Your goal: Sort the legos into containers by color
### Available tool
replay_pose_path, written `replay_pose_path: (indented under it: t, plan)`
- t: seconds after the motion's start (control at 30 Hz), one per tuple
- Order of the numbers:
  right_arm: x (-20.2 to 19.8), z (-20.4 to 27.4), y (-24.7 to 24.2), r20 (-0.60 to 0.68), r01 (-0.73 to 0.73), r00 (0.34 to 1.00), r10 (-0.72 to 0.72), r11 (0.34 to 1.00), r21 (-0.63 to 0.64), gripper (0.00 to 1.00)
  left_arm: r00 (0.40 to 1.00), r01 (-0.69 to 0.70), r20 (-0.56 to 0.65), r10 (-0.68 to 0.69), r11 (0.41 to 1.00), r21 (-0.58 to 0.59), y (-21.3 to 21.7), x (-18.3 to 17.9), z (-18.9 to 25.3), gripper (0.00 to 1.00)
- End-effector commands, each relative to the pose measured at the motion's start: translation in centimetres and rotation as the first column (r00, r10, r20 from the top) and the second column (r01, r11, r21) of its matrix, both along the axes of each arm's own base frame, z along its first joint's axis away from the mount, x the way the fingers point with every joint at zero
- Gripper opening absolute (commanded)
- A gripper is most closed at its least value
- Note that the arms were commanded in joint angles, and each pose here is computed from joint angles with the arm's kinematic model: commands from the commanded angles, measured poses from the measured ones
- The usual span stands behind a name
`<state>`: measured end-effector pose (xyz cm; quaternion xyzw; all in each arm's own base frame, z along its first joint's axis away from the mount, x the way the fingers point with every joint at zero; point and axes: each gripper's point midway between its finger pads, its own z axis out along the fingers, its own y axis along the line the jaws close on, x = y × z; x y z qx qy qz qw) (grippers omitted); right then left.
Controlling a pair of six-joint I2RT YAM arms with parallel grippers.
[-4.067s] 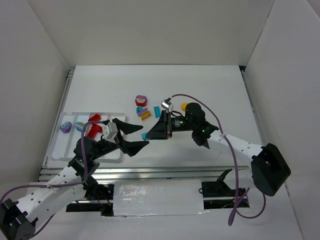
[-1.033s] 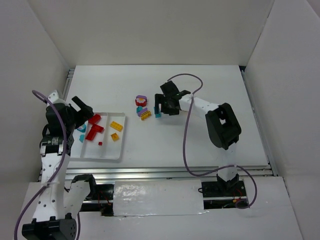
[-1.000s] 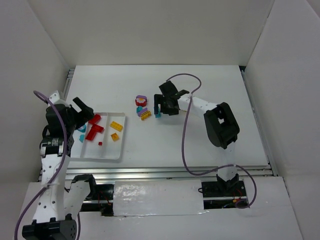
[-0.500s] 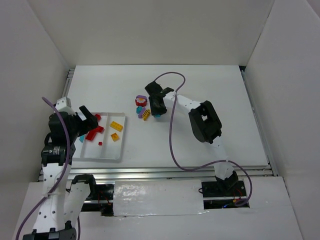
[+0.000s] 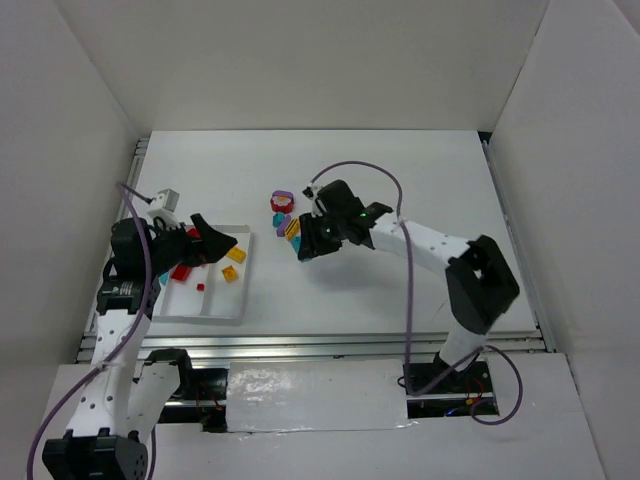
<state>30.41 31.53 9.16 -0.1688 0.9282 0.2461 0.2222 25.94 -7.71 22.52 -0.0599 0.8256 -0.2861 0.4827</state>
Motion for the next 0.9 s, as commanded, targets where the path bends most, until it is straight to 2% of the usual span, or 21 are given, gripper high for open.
replay_pose_path:
  t: [0.0, 0.03, 0.1, 0.13, 0.17, 0.2, 0.37, 0.6, 0.7, 0.73, 0.8, 0.83, 0.87]
  plan:
    - [-6.8, 9.3, 5.6, 0.098, -0.355, 0.932, 0.348, 0.833, 0.425, 0.00, 0.936, 0.350, 0.118, -0.332, 0.911, -0.218, -5.7, -2.0, 2.2, 1.00]
    - [-8.1, 10.0, 5.9, 0.097, -0.388, 0.916, 0.389, 0.796, 0.464, 0.00, 0.923, 0.380, 0.161, -0.350, 0.897, -0.224, -6.2, -1.9, 3.0, 1.00]
    - [-10.3, 12.2, 6.1, 0.138, -0.443, 0.883, 0.448, 0.704, 0.555, 0.00, 0.907, 0.418, 0.168, -0.385, 0.867, -0.271, -6.9, -2.4, 3.1, 1.00]
    - [-12.4, 13.4, 6.0, 0.140, -0.490, 0.841, 0.523, 0.624, 0.609, 0.00, 0.891, 0.452, 0.188, -0.413, 0.848, -0.278, -7.6, -2.8, 3.5, 0.99]
    - [-12.8, 15.1, 6.2, 0.214, -0.533, 0.817, 0.536, 0.559, 0.635, 0.00, 0.867, 0.494, 0.226, -0.443, 0.821, -0.286, -8.1, -3.2, 4.4, 1.00]
    - [-13.5, 15.4, 6.0, 0.189, -0.519, 0.814, 0.550, 0.542, 0.661, 0.00, 0.854, 0.518, 0.236, -0.464, 0.805, -0.291, -8.6, -3.7, 4.5, 1.00]
    - [-15.1, 18.3, 5.9, 0.260, -0.571, 0.764, 0.591, 0.429, 0.700, 0.00, 0.769, 0.630, 0.344, -0.539, 0.731, -0.263, -10.5, -5.9, 6.8, 0.99]
    - [-15.8, 20.1, 5.7, 0.291, -0.584, 0.747, 0.598, 0.381, 0.716, 0.00, 0.735, 0.671, 0.351, -0.580, 0.697, -0.253, -11.3, -6.9, 6.8, 0.98]
    - [-15.5, 20.2, 6.0, 0.284, -0.576, 0.754, 0.592, 0.390, 0.718, 0.00, 0.722, 0.686, 0.360, -0.591, 0.681, -0.258, -11.5, -7.1, 6.8, 0.91]
    - [-15.3, 20.1, 6.1, 0.285, -0.577, 0.754, 0.592, 0.388, 0.719, 0.00, 0.713, 0.695, 0.367, -0.597, 0.671, -0.259, -11.6, -7.3, 7.0, 0.83]
    - [-15.0, 20.0, 6.5, 0.277, -0.569, 0.758, 0.590, 0.391, 0.723, 0.00, 0.693, 0.716, 0.383, -0.611, 0.648, -0.262, -11.9, -7.7, 7.2, 0.76]
    - [-14.8, 20.0, 6.6, 0.271, -0.564, 0.762, 0.587, 0.397, 0.724, 0.00, 0.690, 0.719, 0.381, -0.615, 0.638, -0.274, -12.0, -7.8, 7.3, 0.65]
    - [-14.4, 20.2, 6.9, 0.281, -0.568, 0.765, 0.580, 0.401, 0.719, 0.00, 0.686, 0.724, 0.384, -0.617, 0.633, -0.274, -12.1, -7.9, 7.4, 0.57]
